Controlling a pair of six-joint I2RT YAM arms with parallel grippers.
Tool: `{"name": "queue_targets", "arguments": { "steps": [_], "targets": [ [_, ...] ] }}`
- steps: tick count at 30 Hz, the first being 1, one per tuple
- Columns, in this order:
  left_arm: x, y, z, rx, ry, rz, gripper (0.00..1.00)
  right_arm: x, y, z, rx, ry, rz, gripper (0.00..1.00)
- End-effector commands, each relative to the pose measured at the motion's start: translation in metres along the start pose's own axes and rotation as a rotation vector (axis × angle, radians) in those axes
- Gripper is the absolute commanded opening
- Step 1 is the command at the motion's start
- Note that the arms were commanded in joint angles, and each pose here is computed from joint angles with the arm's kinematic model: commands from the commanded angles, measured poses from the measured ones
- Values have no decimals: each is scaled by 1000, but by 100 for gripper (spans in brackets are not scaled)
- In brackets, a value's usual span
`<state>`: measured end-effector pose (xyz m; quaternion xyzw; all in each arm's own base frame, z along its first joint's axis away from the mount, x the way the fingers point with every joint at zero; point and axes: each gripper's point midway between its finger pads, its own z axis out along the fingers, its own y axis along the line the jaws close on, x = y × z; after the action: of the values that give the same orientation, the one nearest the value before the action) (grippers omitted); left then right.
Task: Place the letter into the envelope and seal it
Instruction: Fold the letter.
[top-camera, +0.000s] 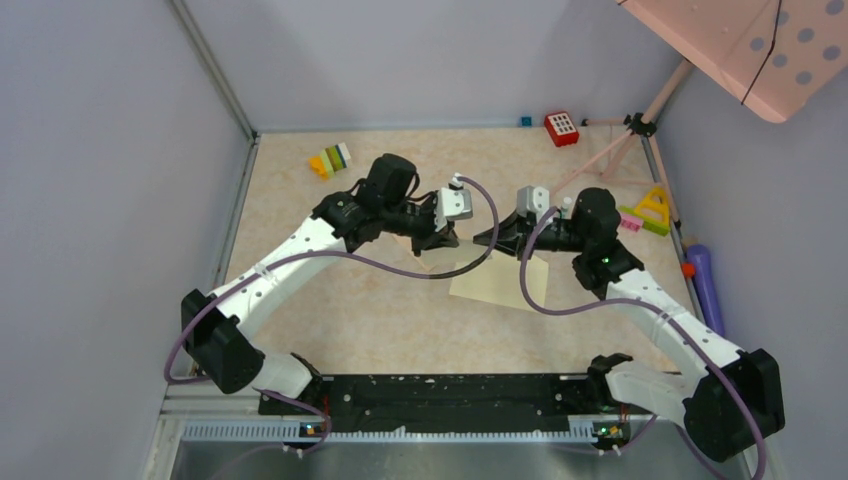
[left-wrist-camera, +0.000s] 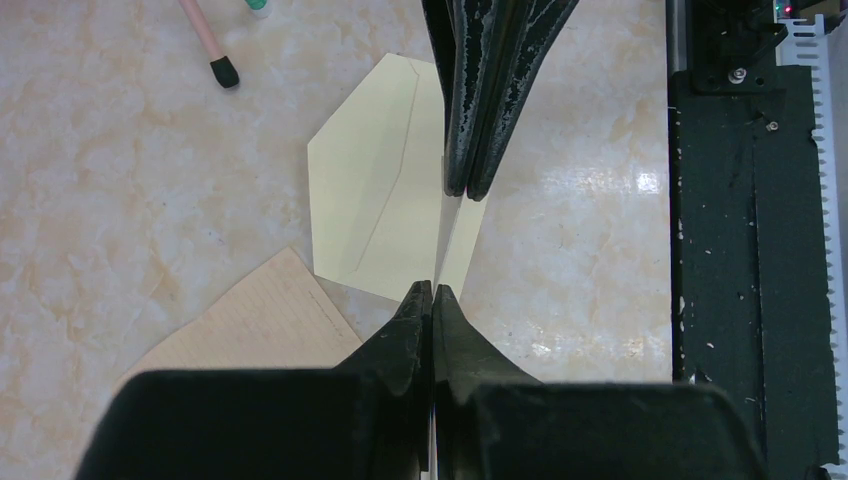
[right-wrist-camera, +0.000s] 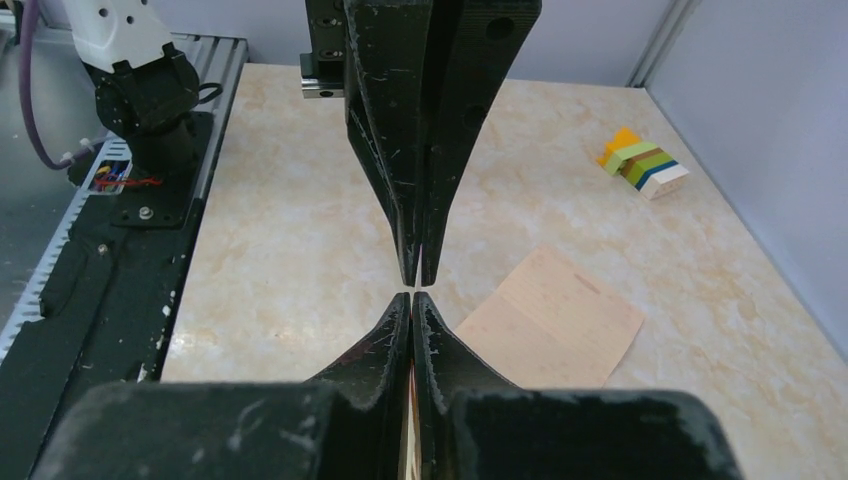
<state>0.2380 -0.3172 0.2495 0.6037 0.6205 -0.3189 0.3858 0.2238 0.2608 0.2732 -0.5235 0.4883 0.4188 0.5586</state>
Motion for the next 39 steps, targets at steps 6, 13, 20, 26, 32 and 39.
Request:
{"name": "queue_targets", "arguments": {
  "steps": [6, 13, 20, 26, 32, 39],
  "targets": [
    [-19, -5, -8, 13, -46, 41, 13, -11, 2, 1, -21, -14, -44, 0],
    [-31, -6, -7, 30, -73, 14, 52, -13, -5, 0, 24, -11, -43, 0],
    [-41, -1, 6, 40, -70, -11, 47, -13, -6, 0, 29, -14, -36, 0],
    [-37, -2, 18, 43, -35, -6, 14, -14, -7, -1, 47, -12, -44, 0],
    [-32, 1, 14, 13, -18, 9, 0, -13, -9, -2, 57, -8, -54, 0],
    [-26, 2, 5, -31, 1, 44, 27, -14, -10, -2, 67, -5, -57, 0]
  ]
}}
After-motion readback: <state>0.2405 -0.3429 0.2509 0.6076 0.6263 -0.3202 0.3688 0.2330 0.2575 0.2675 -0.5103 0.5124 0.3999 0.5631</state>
